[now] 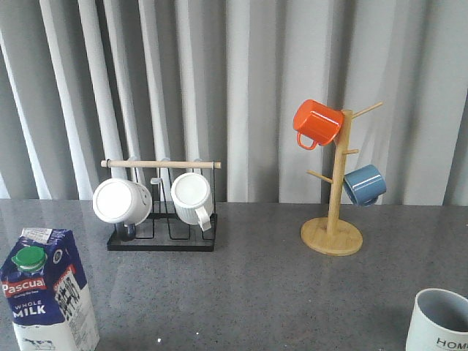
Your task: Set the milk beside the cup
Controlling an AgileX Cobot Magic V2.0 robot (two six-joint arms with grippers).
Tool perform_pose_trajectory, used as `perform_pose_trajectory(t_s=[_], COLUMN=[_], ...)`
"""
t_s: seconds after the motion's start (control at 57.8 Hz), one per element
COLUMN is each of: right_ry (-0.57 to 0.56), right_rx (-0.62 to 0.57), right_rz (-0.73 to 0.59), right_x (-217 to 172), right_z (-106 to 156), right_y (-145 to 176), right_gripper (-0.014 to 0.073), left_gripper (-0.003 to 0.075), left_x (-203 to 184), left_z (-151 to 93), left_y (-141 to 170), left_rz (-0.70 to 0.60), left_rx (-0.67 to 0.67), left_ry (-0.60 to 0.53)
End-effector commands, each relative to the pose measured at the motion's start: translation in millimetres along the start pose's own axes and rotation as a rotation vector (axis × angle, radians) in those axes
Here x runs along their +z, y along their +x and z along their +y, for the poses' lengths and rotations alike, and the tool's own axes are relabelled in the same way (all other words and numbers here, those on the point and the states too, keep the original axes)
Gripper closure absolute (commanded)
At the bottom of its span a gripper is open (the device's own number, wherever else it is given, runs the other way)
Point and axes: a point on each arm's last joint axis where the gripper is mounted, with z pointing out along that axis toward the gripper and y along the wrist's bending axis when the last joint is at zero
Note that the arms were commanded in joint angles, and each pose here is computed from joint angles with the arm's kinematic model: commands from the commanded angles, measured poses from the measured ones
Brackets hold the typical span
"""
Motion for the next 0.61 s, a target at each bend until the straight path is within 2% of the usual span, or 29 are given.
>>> perform_pose_trajectory(t_s=[0.0,0.138,0.311,0.415,0.588], right_ry=[0.026,0.032,0.03,0.007,-0.026], right_rx=[-0.02,0.002,-0.002,0.007,-0.003], right_rz=[-0.089,-0.096,-0.09,-0.097,-0.098], right_x=[-3.2,-3.3,-1.2,1.7,5.1], right_z=[-3.4,-4.0,-2.9,0.3,5.8], right_y=[-16.6,-17.2,-17.1,-18.5,-19.3], right_gripper=[0.0386,0.0233,0.0076,0.0039,0.0037], left_gripper=[0.0552,0.0435,0.0413,0.0413,0.0413], left_x=[-0.5,-0.5,-0.4,-0.4,-0.4], left_z=[-2.7,-2.8,-2.7,-2.6,-2.5], left_y=[-19.2,-19.5,-19.1,-18.9,-18.9], left_rz=[-0.109,-0.113,-0.108,-0.106,-0.106], left_rx=[-0.008,-0.008,-0.011,-0.01,-0.01], left_ry=[0.023,0.024,0.023,0.022,0.021])
